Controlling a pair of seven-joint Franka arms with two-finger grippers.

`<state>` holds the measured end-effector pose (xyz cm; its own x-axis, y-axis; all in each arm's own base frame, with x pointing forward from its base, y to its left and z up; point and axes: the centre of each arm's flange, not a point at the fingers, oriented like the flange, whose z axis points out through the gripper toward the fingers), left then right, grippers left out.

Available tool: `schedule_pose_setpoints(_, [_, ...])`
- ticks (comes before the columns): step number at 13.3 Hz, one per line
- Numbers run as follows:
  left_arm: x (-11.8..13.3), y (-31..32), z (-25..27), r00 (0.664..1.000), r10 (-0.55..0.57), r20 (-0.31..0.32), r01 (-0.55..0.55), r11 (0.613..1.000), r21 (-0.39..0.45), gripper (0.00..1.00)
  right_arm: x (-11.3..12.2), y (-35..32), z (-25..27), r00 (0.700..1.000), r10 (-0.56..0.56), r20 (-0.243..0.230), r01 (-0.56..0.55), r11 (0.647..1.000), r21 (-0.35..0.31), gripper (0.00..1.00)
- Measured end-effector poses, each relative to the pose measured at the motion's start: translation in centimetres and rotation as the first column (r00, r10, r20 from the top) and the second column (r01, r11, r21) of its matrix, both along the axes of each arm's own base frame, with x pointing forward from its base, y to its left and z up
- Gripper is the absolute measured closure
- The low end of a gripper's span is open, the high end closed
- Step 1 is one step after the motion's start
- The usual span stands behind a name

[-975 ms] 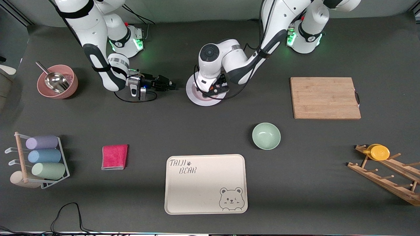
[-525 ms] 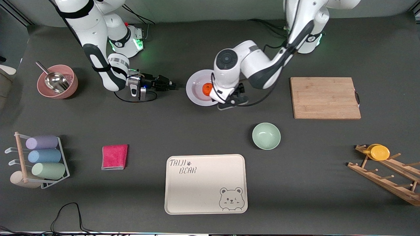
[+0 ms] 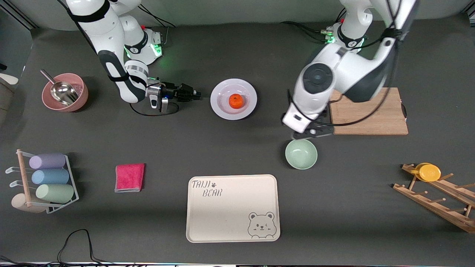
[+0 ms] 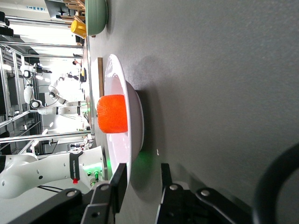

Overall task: Place orange and plate with both arms
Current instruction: 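Raise the left gripper and withdraw it toward its base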

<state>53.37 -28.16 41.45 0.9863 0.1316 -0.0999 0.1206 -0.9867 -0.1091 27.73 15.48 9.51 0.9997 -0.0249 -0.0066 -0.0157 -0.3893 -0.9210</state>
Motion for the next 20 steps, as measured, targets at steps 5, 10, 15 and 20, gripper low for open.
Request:
schedule_pose_setpoints(5, [2.4, 12.1, 5.6, 0.999, -0.015, -0.033, 0.013, 0.999, -0.041, 0.00, 0.2, 2.1, 0.0, 1.000, -0.005, 0.019, 0.005, 1.000, 0.008, 0.64])
schedule_pose_setpoints(10, [3.1, 23.0, 10.4, 0.998, -0.022, -0.061, 0.018, 0.997, -0.078, 0.00, 0.0, 4.8, -0.5, 0.999, -0.024, 0.025, 0.024, 1.000, 0.012, 0.64])
schedule_pose_setpoints(15, [2.9, 28.5, 11.8, 0.997, -0.020, -0.078, 0.014, 0.997, -0.080, 0.00, 0.2, 5.5, -0.8, 0.999, -0.022, 0.028, 0.022, 1.000, 0.012, 0.64])
schedule_pose_setpoints(20, [2.5, 29.1, 13.5, 0.998, 0.002, -0.059, -0.006, 0.998, -0.057, 0.00, -0.7, 8.4, -0.9, 0.999, -0.044, 0.025, 0.042, 0.998, 0.043, 0.67])
